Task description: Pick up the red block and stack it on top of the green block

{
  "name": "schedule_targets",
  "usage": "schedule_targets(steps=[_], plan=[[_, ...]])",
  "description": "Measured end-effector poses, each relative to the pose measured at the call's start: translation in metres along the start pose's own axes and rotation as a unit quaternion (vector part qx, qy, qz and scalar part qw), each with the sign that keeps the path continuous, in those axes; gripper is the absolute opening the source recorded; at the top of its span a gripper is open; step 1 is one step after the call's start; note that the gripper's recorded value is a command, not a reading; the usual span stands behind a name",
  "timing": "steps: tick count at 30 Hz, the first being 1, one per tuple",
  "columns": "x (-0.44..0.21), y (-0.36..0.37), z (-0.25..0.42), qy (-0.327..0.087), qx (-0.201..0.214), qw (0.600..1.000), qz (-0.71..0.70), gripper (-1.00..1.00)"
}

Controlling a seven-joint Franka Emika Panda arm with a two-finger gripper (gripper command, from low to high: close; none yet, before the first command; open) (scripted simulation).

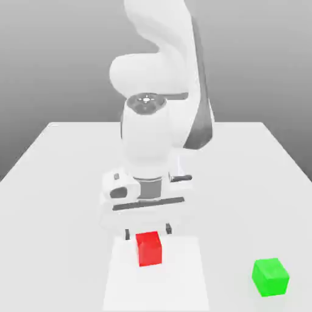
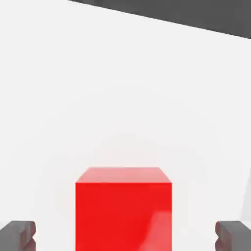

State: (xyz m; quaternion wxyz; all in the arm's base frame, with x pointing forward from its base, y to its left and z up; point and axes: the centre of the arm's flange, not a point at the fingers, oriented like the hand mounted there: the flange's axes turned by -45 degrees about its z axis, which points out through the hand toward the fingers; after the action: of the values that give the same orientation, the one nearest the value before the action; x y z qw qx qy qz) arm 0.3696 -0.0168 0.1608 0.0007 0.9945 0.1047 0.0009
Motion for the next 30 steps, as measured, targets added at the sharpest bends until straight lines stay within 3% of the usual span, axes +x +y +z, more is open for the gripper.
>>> schedule_targets(steps=[1,2,9,19,22,27,30], plan=[[-0.001,0.000,0.010,0.000,0.000,1.000,0.000,0.00],[-0.002,-0.001,0.015,-0.001,0.000,1.000,0.001,-1.00],[-0.002,-0.001,0.015,-0.001,0.000,1.000,0.001,-1.00],[0.025,0.001,-0.056,-0.002,-0.004,0.999,-0.032,-1.00],[0.056,-0.063,-0.063,-0.002,-0.006,0.991,-0.137,-1.00],[0.105,-0.208,-0.079,-0.001,-0.001,0.937,-0.350,-1.00],[0.112,-0.228,-0.049,-0.001,0.001,0.926,-0.377,-1.00]])
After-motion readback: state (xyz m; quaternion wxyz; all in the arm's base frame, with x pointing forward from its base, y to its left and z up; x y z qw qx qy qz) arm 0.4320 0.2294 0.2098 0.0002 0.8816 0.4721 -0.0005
